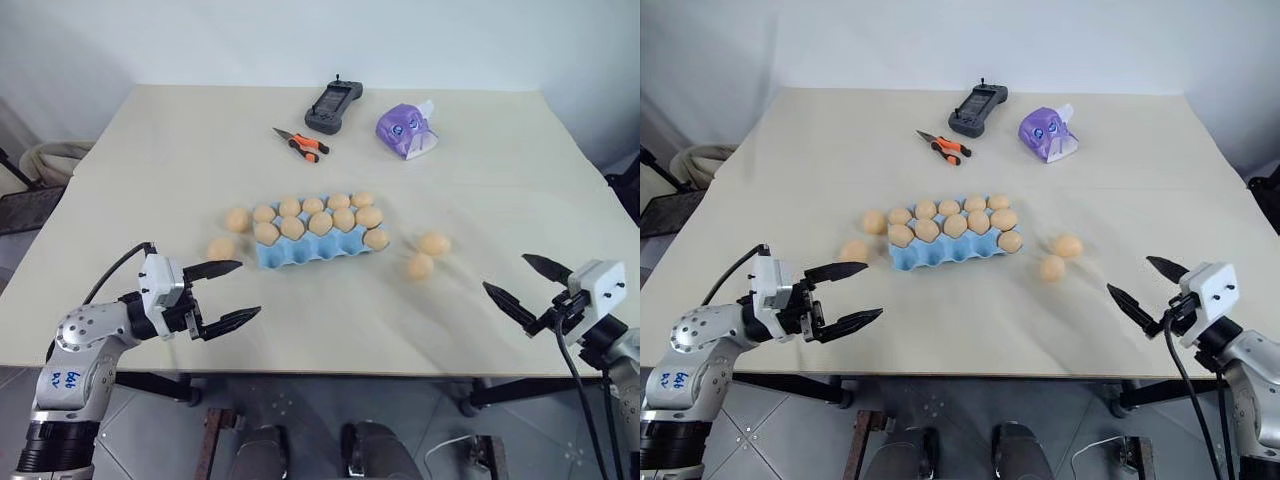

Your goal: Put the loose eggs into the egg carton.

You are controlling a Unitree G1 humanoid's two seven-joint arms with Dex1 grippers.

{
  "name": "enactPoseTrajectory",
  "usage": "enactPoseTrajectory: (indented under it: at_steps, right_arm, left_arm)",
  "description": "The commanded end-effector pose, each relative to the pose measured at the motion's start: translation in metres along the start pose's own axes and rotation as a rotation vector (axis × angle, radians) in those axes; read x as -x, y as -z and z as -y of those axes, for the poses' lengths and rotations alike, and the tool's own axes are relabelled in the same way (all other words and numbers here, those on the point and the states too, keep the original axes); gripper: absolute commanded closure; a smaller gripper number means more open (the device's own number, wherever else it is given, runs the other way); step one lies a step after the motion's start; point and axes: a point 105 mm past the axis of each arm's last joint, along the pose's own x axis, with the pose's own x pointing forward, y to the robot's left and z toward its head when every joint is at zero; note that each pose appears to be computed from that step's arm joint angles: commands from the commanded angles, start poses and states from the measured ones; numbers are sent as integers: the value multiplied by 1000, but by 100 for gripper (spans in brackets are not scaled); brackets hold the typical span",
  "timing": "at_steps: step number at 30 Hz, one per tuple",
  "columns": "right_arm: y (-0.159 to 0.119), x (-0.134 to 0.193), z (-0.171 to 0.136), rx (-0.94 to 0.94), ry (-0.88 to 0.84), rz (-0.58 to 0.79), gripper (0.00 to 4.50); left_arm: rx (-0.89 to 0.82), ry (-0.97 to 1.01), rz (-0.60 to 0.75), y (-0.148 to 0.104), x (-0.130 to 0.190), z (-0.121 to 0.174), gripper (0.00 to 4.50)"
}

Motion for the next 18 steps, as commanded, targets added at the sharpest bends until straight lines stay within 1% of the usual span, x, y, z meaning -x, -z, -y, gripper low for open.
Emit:
enactPoseTrajectory:
  at_steps: [1, 3, 7, 11, 16, 18]
  right_arm:
    - [-11, -19, -13, -56, -32, -59, 3]
    - [-9, -32, -23, -84, -48, -120, 3]
    - [-4, -62, -31, -105, -21, -175, 3]
    - [-3, -78, -35, -116, -11, -184, 3]
    - [1, -89, -37, -121, 1, -194, 3]
    - [1, -92, -37, -125, 3, -187, 40]
  left_arm:
    - [-14, 5, 27, -7, 5, 3, 0]
    - [-11, 0, 22, -6, 7, 4, 0]
    - [-8, -15, 18, -3, 9, 5, 0]
    - [-6, -26, 21, -4, 10, 7, 0]
    - [1, -47, 14, -2, 13, 9, 0]
    - [2, -55, 13, -2, 15, 9, 0]
